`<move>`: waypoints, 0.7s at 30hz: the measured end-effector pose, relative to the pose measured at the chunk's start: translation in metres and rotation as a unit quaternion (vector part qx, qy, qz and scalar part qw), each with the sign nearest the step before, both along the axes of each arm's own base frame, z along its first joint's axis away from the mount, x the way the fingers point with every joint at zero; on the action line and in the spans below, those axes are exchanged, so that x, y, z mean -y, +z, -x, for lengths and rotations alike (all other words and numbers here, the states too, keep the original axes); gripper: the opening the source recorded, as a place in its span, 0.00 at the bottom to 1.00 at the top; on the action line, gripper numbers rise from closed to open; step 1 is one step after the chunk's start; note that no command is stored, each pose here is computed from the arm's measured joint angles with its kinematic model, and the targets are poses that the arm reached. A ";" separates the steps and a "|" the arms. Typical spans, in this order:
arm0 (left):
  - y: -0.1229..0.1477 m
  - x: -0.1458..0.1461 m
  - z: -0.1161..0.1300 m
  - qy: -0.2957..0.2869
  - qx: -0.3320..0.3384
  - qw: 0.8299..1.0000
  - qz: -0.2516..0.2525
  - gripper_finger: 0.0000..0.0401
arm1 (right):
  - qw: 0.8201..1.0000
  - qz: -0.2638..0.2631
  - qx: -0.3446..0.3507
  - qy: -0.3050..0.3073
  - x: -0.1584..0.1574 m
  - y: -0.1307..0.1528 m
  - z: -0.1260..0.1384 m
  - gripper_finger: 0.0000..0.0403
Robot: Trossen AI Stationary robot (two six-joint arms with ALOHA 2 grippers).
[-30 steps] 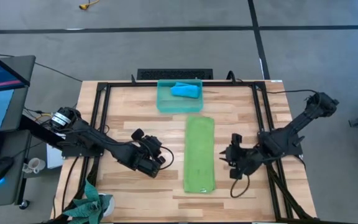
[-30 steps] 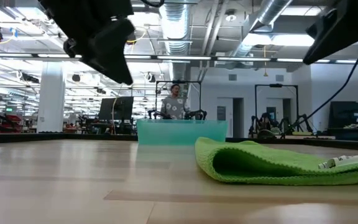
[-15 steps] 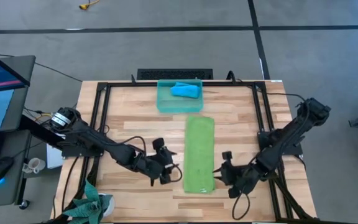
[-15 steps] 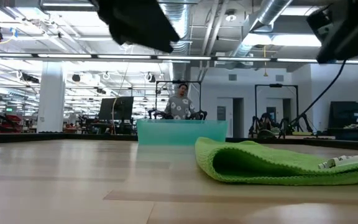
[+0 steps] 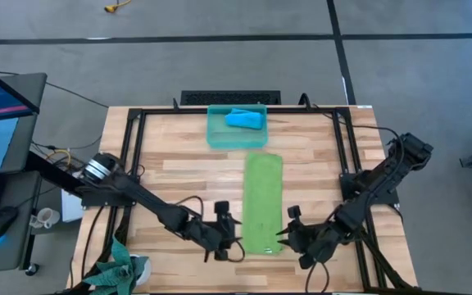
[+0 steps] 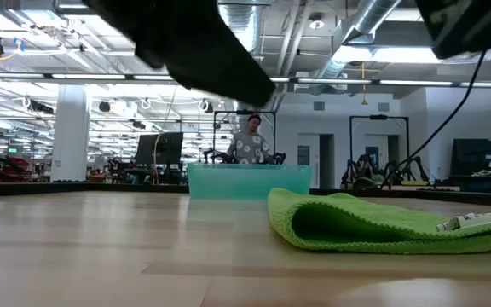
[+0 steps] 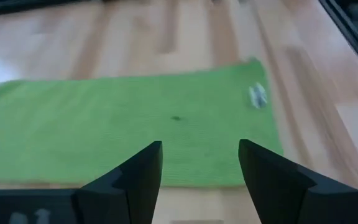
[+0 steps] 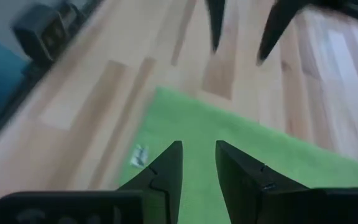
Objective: Roll microfiber towels into tight, uniform cylinder then place into a basket
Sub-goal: Roll the green microfiber cloth
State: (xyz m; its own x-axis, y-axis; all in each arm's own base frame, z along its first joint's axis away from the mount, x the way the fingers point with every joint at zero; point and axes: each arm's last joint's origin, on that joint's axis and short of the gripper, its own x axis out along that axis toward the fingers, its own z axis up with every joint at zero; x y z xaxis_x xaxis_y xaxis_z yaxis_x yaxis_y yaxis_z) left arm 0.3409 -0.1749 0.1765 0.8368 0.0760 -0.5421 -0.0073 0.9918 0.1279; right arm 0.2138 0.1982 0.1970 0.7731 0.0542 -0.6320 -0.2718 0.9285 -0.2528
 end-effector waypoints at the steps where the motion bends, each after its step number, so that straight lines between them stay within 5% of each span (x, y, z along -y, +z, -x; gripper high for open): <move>1: -0.004 0.003 -0.003 -0.016 -0.008 1.000 -0.005 0.51 | 1.000 -0.003 0.002 0.003 -0.001 0.002 -0.001 0.30; 15: 0.025 0.022 -0.028 -0.083 -0.038 0.996 -0.002 0.51 | 1.000 -0.004 -0.004 0.003 0.001 0.003 -0.003 0.30; 21: 0.041 0.024 -0.029 -0.085 -0.079 0.993 -0.022 0.51 | 1.000 0.001 -0.004 0.005 0.002 0.003 -0.004 0.39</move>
